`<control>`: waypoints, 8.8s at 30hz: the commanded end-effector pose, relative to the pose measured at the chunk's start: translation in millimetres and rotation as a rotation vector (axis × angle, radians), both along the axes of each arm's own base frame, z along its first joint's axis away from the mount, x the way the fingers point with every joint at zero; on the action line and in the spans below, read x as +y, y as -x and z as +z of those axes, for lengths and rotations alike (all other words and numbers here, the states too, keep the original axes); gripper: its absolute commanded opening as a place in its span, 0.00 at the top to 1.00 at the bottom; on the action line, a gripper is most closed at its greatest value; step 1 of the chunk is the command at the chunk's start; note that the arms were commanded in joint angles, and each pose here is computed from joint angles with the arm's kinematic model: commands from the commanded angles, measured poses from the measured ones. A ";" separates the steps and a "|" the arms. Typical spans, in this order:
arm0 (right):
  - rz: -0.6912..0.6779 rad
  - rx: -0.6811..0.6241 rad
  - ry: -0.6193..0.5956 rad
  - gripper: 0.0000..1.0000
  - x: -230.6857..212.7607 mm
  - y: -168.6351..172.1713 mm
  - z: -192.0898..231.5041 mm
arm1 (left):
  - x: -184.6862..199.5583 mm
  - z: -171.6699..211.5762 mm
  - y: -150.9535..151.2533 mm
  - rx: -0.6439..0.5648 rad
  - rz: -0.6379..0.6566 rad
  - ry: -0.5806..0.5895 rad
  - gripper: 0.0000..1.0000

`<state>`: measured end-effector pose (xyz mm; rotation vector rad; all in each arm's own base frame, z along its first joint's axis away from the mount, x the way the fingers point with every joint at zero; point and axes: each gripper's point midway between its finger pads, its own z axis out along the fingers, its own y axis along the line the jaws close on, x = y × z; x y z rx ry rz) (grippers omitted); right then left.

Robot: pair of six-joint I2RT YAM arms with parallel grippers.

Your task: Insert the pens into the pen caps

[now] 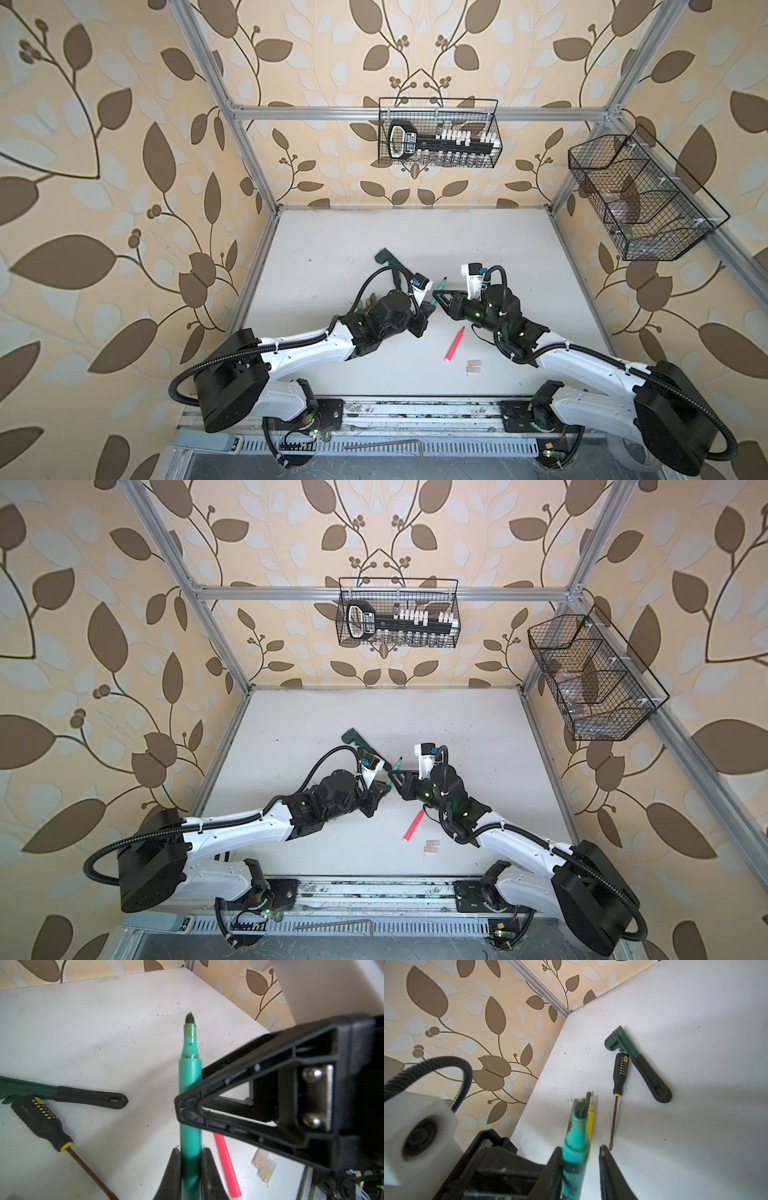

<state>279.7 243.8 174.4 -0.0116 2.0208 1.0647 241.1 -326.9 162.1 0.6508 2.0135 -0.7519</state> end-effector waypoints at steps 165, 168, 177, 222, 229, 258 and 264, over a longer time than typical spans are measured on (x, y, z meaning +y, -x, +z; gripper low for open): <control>-0.140 0.420 0.924 0.67 -83.0 126.0 -160.6 | 27.4 69.4 8.9 -0.342 0.018 0.210 1.00; -0.139 0.417 0.936 0.67 -84.0 127.7 -160.1 | 26.8 69.1 8.5 -0.340 0.018 0.209 1.00; -0.146 0.412 0.949 0.71 -87.4 129.9 -163.1 | 25.9 67.7 7.8 -0.338 0.018 0.204 1.00; -0.485 -0.024 0.202 1.00 -94.2 75.6 9.8 | 17.9 54.1 2.1 -0.153 0.064 0.224 1.00; -0.492 -0.159 0.086 1.00 -91.7 69.2 69.3 | 2.6 47.3 11.4 -0.182 -0.046 0.206 1.00; -0.332 -0.184 -0.154 1.00 -22.9 43.6 102.8 | -21.3 51.4 41.7 -0.195 -0.223 0.221 1.00; -0.356 -0.191 -0.151 1.00 -26.0 36.1 104.6 | -21.6 52.0 44.1 -0.193 -0.231 0.223 1.00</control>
